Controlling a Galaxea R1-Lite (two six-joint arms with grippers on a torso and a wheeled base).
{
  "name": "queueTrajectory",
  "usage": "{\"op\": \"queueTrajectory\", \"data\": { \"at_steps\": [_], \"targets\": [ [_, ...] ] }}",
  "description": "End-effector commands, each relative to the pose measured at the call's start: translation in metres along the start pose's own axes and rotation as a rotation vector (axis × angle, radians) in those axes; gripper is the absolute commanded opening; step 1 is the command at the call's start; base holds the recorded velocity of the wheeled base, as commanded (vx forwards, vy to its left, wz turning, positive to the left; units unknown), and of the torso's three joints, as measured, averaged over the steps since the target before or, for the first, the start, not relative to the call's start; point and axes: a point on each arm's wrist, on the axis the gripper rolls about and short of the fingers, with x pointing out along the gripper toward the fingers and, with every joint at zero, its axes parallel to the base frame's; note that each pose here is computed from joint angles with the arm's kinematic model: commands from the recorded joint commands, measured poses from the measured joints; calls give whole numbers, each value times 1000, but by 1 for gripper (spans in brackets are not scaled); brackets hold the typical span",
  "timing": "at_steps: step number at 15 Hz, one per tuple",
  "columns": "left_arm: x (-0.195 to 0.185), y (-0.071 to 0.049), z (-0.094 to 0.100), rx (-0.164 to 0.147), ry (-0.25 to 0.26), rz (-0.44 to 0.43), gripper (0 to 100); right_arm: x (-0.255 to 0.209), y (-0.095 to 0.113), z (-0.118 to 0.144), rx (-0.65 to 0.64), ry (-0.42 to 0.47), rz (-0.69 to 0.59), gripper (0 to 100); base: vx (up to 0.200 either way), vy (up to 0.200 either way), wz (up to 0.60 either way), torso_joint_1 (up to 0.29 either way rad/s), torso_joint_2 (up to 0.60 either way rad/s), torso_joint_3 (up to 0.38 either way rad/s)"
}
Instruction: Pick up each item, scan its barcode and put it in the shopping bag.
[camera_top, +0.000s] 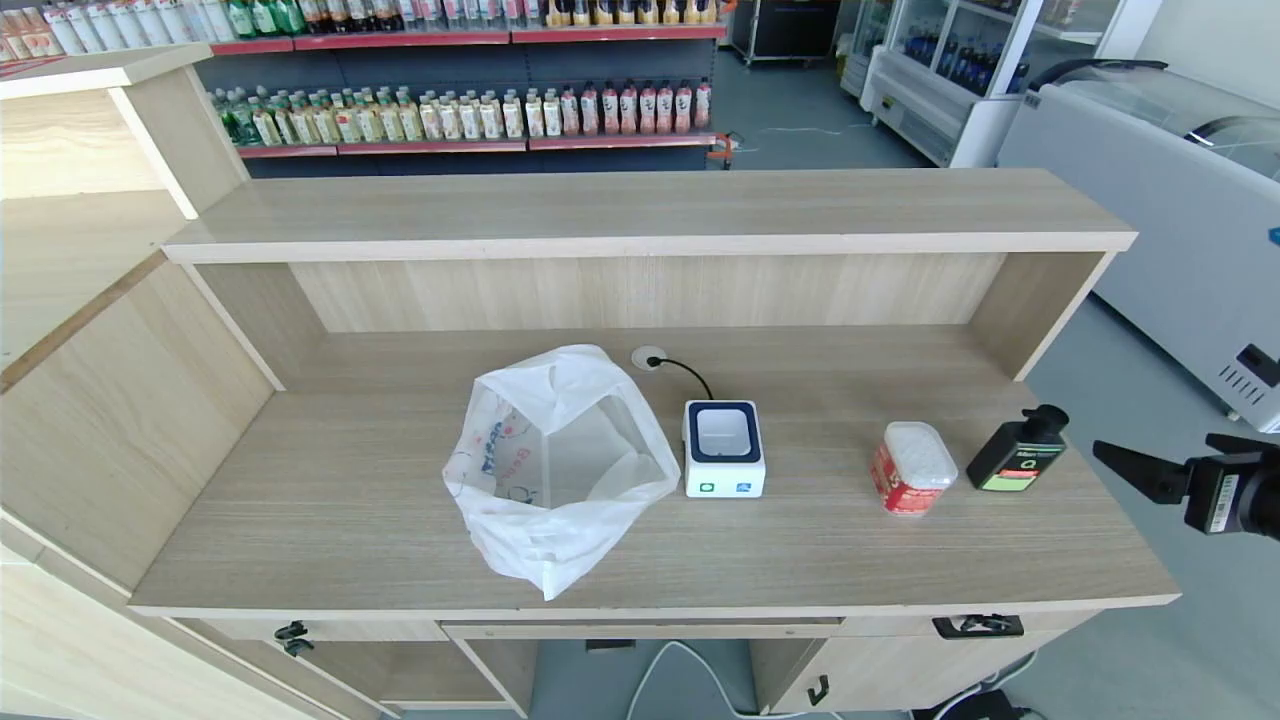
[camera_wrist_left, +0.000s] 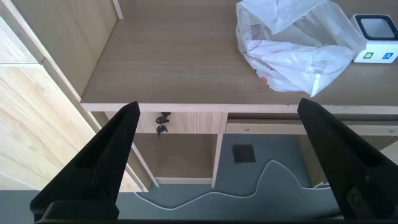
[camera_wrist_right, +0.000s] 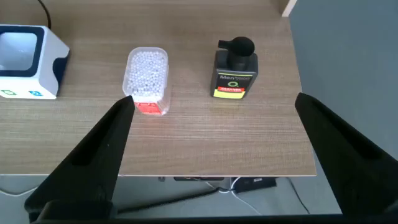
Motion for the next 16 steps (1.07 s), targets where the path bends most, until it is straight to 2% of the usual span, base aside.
{"op": "queueTrajectory", "data": {
  "at_steps": [1,4,9,14,16],
  "targets": [
    [0,0,0,-1,0,0,100,32,-7,-24,33,115,19,100,0,0,0,0,0,0],
    [0,0,0,1,0,1,100,26,-1,-47,51,200,33,100,0,0,0,0,0,0],
    [0,0,0,-1,0,1,100,28,2,-60,67,242,52,100,0,0,0,0,0,0],
    [0,0,0,1,0,1,100,63,-1,-79,57,198,112,100,0,0,0,0,0,0],
    [0,0,0,1,0,1,100,80,7,-86,40,172,157,100,0,0,0,0,0,0]
  ]
}}
